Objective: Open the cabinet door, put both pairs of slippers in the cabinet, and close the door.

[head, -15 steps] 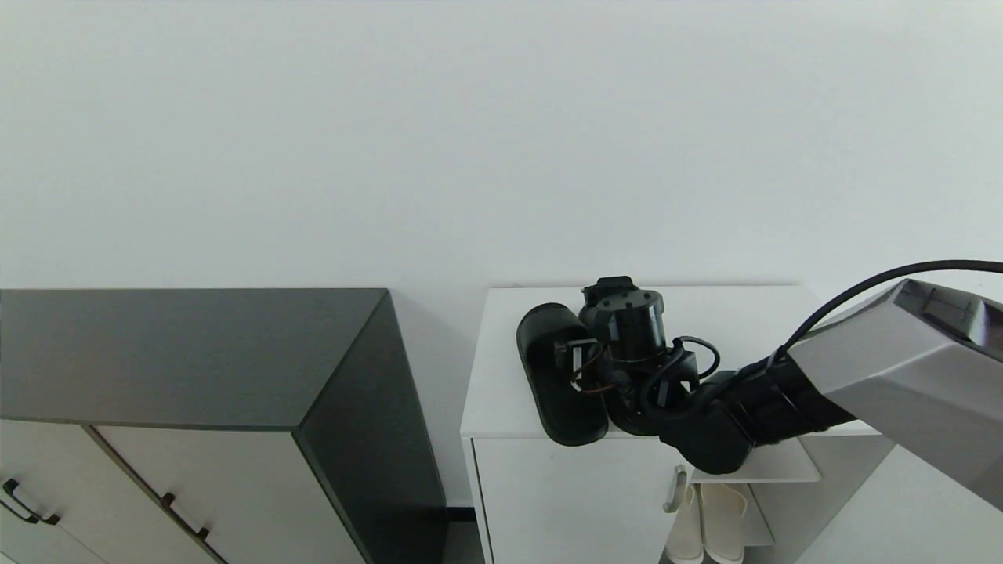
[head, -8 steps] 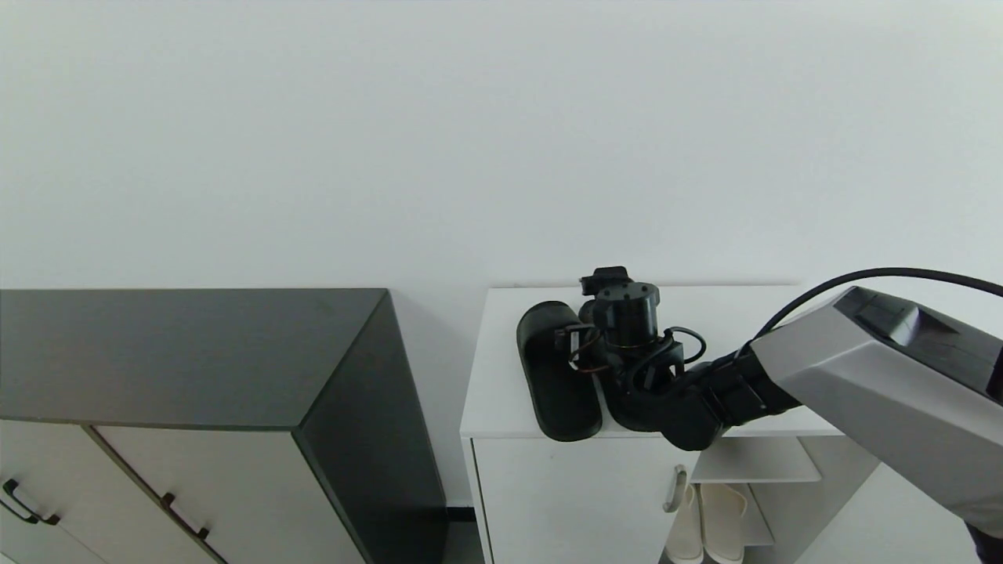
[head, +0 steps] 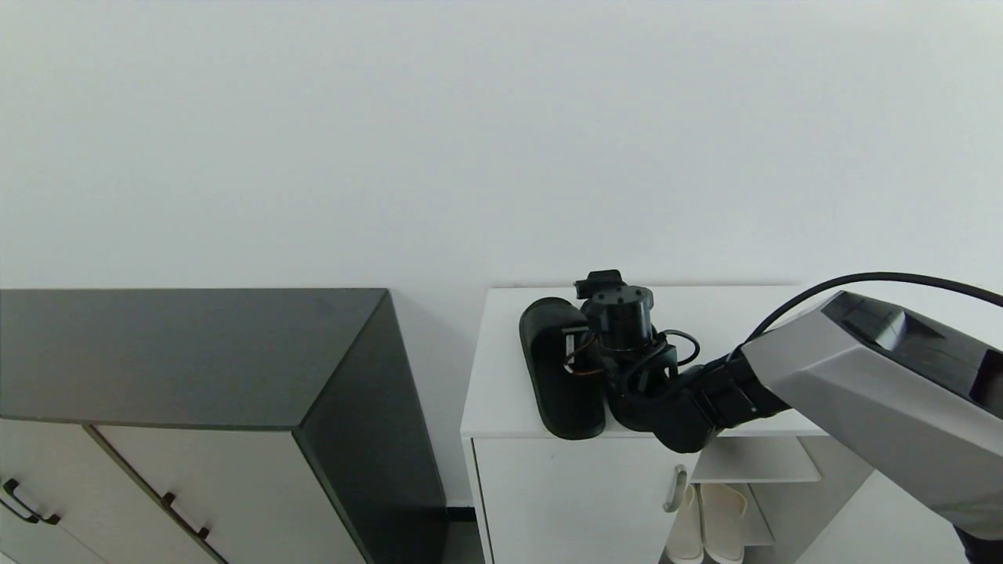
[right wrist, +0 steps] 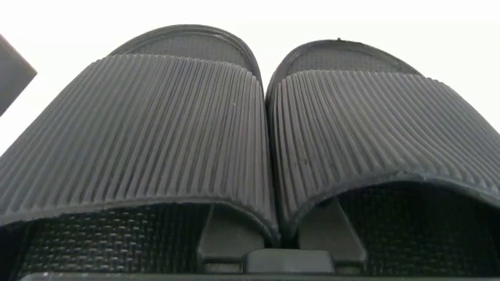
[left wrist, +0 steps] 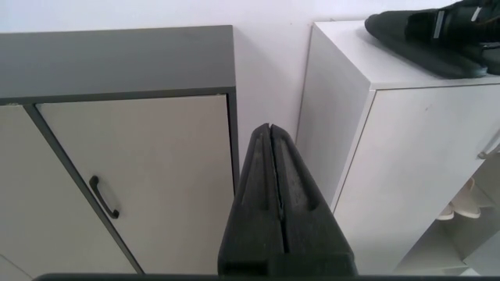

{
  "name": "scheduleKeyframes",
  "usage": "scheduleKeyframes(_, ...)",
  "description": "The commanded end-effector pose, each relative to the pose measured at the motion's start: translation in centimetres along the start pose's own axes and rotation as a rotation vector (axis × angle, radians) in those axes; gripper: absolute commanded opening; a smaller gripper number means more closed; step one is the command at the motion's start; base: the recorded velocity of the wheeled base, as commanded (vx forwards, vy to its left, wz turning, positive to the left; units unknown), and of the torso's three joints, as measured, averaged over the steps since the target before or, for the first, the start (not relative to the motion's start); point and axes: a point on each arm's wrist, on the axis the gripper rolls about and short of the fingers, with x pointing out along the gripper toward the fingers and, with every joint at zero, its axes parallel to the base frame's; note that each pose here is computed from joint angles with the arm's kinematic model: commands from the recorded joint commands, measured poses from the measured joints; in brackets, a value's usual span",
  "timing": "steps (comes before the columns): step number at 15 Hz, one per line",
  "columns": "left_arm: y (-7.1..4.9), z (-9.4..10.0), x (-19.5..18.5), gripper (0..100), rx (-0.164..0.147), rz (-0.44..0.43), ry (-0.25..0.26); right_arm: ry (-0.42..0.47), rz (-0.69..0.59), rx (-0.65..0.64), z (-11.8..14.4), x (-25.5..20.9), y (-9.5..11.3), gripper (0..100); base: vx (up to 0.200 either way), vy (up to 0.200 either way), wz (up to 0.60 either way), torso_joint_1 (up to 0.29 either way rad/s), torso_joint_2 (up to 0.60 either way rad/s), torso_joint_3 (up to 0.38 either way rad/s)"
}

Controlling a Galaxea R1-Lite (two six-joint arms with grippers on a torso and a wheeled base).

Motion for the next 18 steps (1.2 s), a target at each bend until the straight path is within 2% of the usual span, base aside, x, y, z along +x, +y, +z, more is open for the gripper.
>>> scheduleKeyframes(1,0.0,0.0,0.0,0,0.0,-0.001,0.0,-0.009,0.005,0.003,0.5,-0.5,0.1,0,0.0,0.0,0.0,0.0,0.0,0.0)
scheduleKeyframes(3,0.0,0.0,0.0,0,0.0,-0.001,0.0,-0.028,0.032,0.006,2.7,-3.5,-0.1,0,0.0,0.0,0.0,0.0,0.0,0.0)
scheduleKeyframes(5,0.0,0.0,0.0,0,-0.001,-0.001,0.0,-0.029,0.058,0.008,3.7,-5.8,-0.5,0,0.0,0.0,0.0,0.0,0.0,0.0)
scheduleKeyframes(8,0.0,0.0,0.0,0,0.0,-0.001,0.0,0.03,0.262,-0.012,3.8,-11.7,-2.5,0,0.0,0.0,0.0,0.0,0.0,0.0)
scheduleKeyframes(11,0.0,0.0,0.0,0,0.0,-0.001,0.0,0.056,0.382,-0.014,3.8,-16.0,-4.6,0,0.0,0.0,0.0,0.0,0.0,0.0)
scheduleKeyframes(18,0.0,0.0,0.0,0,0.0,-0.001,0.0,0.09,0.373,-0.031,2.8,-16.4,-5.0,0,0.0,0.0,0.0,0.0,0.0,0.0)
